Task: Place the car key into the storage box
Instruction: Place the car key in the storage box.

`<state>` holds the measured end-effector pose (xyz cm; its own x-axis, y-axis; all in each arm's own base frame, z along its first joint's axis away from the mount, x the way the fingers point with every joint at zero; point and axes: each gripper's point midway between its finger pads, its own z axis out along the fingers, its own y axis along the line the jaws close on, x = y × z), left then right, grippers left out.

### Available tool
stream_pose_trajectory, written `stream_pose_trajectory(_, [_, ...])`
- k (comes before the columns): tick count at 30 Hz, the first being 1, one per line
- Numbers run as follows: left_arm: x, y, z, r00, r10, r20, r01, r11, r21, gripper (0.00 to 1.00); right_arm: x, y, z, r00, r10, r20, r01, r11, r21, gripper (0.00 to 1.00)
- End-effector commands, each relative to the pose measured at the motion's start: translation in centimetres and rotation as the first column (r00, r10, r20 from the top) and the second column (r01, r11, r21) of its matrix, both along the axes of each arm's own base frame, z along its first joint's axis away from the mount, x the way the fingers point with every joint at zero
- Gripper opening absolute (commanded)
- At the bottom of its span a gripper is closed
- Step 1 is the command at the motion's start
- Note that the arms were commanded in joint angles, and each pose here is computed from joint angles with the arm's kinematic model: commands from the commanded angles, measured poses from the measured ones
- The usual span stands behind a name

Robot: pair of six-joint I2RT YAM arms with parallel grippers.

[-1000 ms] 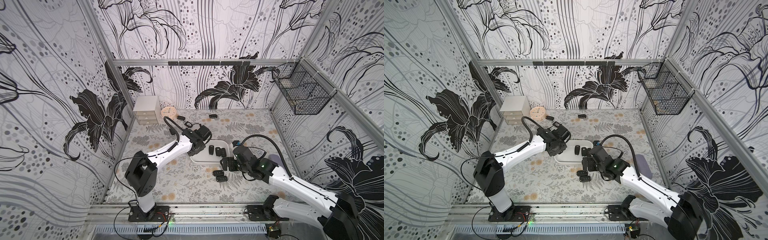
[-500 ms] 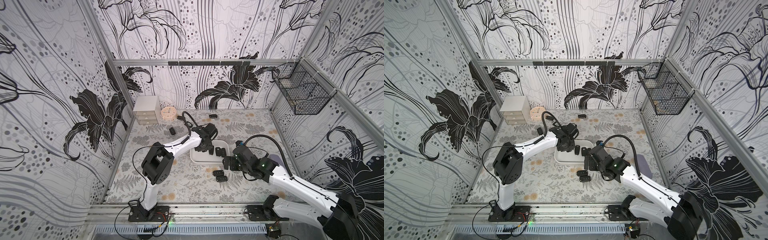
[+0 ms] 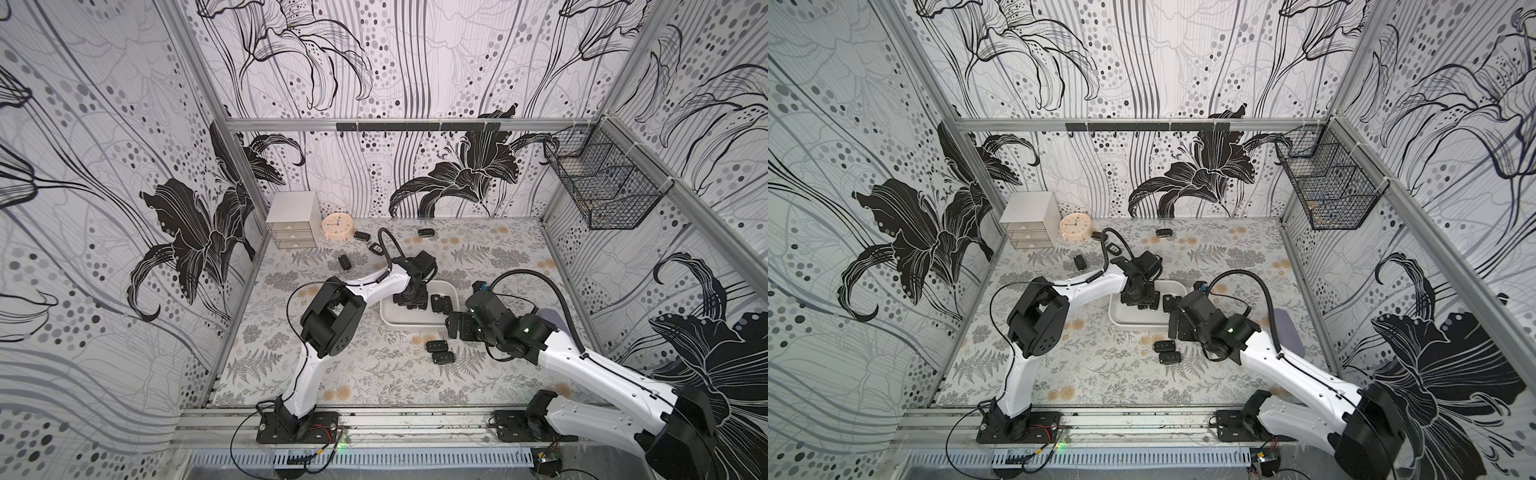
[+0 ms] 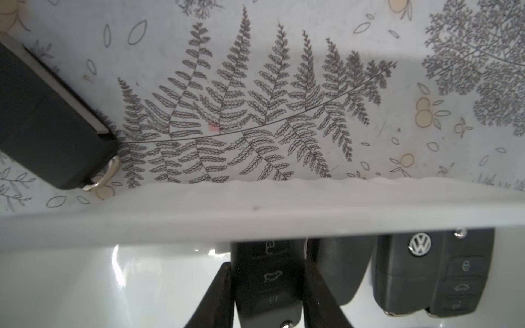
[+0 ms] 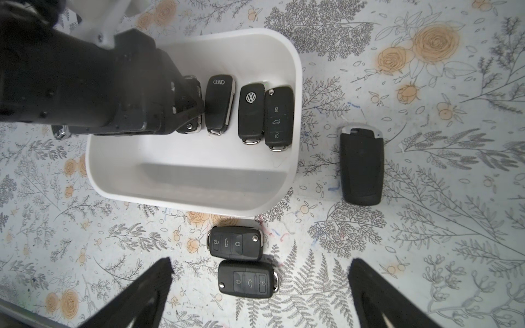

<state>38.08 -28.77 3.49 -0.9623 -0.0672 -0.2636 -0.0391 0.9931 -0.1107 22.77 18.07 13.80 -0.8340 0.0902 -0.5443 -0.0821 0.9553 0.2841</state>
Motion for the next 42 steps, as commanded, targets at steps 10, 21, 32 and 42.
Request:
stream_pose_trajectory(10, [1.8,-1.6,-0.1,0.998,-0.052,0.027,0.053,0.998,-0.046,0.37,0.4,-0.1,0.5,0.999,-0.034,-0.004,0.034,0.999,0.003,1.00])
stream_pose_trajectory(21, [1.6,-1.6,1.2,0.999,-0.031,0.043,0.034,0.997,-0.071,0.50,-0.3,0.6,-0.8,0.999,0.017,-0.050,-0.017,1.000,0.005,1.00])
stream_pose_trajectory(32, [1.3,-1.3,5.6,0.995,0.008,0.101,0.006,0.991,-0.132,0.67,-2.9,2.1,-3.9,0.968,0.213,-0.133,-0.211,0.977,0.031,1.00])
stream_pose_trajectory(42, [0.3,0.1,10.8,0.980,0.083,0.179,-0.046,0.978,-0.205,0.79,-3.8,4.0,-6.9,0.912,0.365,-0.187,-0.364,0.931,0.044,1.00])
